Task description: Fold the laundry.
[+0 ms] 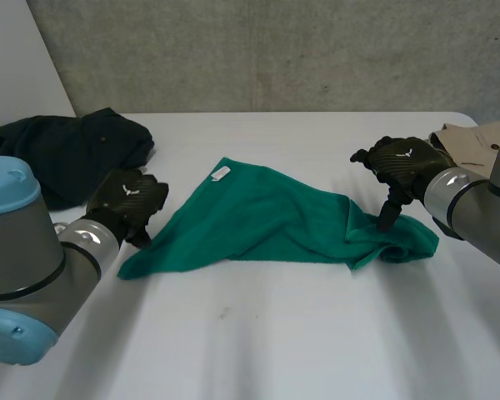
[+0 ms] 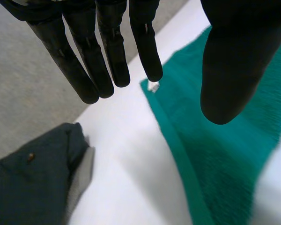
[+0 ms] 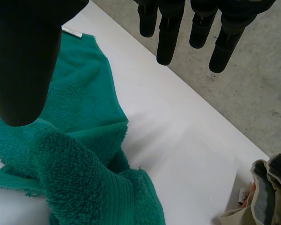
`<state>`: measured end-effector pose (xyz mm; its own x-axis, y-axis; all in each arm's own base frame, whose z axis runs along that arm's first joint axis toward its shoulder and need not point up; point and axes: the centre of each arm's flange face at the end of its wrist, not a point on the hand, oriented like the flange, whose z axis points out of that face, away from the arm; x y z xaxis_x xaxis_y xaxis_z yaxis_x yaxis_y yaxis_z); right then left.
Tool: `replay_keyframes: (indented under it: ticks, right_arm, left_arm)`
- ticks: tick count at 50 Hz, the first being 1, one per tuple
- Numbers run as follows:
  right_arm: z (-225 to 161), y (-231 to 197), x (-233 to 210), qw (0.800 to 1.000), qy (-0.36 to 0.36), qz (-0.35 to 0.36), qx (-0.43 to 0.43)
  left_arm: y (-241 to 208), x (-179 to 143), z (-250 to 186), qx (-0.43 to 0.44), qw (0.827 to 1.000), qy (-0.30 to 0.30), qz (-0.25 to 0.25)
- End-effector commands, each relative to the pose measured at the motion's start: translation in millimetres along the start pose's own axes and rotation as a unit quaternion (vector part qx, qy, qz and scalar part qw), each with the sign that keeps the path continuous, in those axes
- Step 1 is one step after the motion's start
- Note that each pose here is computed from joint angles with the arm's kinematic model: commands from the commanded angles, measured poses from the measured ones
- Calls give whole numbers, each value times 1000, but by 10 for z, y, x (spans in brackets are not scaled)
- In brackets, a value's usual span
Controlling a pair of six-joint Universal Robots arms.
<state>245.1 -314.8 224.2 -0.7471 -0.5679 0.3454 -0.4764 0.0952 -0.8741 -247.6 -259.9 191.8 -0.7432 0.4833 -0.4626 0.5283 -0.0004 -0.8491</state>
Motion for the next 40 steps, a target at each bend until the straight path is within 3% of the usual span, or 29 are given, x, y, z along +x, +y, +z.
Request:
replay_keyframes:
  ticks: [1,13,29,40]
  right_arm:
    - [-15,15,-7,1000,-2,6,-7]
    - [-16,53,-79,1000,-9,-3,-12]
    - [-46,68,-168,1000,-20,-7,-15]
    - [-100,32,-210,1000,-23,-12,-12]
  left_arm:
    - [176,63,-54,-58,998,34,-2]
    - [573,120,236,-95,993,66,5]
    - [629,73,462,-68,997,30,16]
    - [634,108,487,-72,996,40,31]
